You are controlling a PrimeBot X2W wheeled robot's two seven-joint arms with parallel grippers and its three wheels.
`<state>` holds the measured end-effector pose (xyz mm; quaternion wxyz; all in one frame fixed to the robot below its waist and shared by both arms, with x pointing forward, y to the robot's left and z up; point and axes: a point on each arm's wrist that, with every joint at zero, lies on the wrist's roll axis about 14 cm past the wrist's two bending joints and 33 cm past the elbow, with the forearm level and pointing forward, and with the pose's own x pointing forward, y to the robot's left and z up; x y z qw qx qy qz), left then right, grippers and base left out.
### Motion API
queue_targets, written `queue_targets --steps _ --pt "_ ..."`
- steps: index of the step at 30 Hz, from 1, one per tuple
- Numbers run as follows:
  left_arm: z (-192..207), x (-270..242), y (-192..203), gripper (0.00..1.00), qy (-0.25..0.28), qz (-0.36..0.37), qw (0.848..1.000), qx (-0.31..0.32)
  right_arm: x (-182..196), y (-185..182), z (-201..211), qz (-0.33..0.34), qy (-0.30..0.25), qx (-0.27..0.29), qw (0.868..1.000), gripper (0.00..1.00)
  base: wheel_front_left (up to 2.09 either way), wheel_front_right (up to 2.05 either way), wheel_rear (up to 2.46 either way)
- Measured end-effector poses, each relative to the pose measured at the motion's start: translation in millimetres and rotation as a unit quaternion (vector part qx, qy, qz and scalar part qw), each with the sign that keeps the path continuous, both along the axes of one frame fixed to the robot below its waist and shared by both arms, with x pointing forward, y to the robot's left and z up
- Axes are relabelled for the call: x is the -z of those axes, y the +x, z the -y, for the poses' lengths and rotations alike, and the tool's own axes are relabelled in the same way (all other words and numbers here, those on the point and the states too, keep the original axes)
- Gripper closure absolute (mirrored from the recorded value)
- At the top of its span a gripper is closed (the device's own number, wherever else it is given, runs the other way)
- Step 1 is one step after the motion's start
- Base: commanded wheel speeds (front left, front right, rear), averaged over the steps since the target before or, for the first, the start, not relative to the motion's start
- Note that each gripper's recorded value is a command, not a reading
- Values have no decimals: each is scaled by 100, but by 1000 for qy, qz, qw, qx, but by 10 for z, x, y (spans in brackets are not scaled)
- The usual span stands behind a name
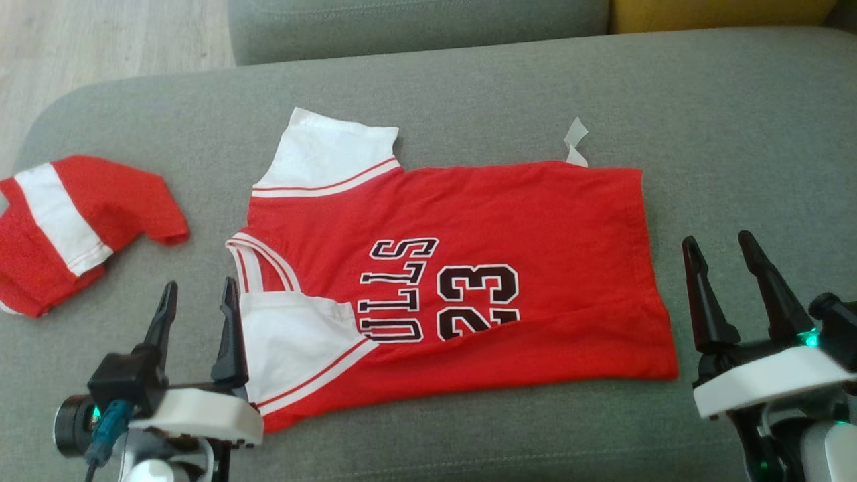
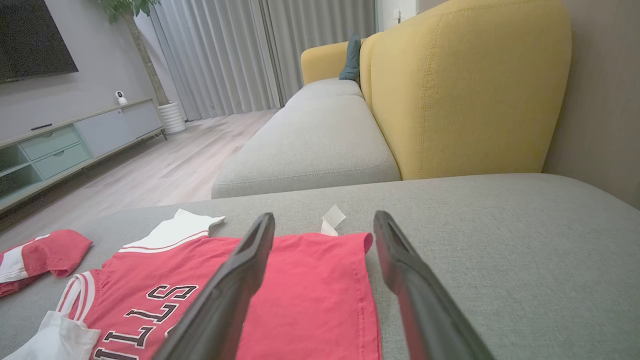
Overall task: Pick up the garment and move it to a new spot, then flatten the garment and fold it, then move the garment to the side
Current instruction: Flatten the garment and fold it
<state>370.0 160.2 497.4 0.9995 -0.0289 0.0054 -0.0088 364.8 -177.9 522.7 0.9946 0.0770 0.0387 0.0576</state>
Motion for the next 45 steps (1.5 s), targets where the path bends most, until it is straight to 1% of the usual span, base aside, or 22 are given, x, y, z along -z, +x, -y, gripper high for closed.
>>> queue_targets --steps 4,7,13,17,20,23,24,28,33,37,40,41,43,45 --pt "57 42 59 0 0 -6 1000 13 61 37 0 -9 -1 1 1000 0 0 0 0" --pt "159 39 217 0 2 -5 999 37 113 91 -2 -16 -8 0 1000 0 0 0 0" --pt "397 -34 826 0 6 12 996 83 158 353 15 -16 -19 2 1000 0 0 0 0" --pt "537 63 1297 0 8 2 994 105 293 515 60 -30 -25 8 999 0 0 0 0" --pt "630 234 1613 0 1 -23 993 118 418 600 86 -44 -27 11 999 0 0 0 0" --pt "695 451 1872 0 8 -56 990 130 562 625 98 -64 -28 13 998 0 0 0 0" --pt "695 451 1872 0 8 -56 990 130 562 625 98 -64 -28 13 998 0 0 0 0" --pt "781 728 2113 0 18 -100 985 141 708 602 143 -84 -26 22 996 0 0 0 0" --pt "816 1064 2282 0 29 -154 977 141 856 567 204 -104 -26 33 994 0 0 0 0" --pt "758 1348 2315 0 44 -205 969 130 889 595 239 -106 -28 39 993 0 0 0 0" --pt "757 1410 2364 0 51 -227 964 129 911 597 279 -109 -30 44 993 0 0 0 0" --pt "756 1406 2384 9 53 -233 963 128 928 589 295 -112 -30 46 992 0 0 0 0" --pt "751 1398 2390 100 56 -237 961 131 941 585 320 -114 -27 50 992 0 0 0 0" --pt "732 1395 2374 100 58 -232 962 129 949 586 349 -115 -27 54 992 0 0 0 0"
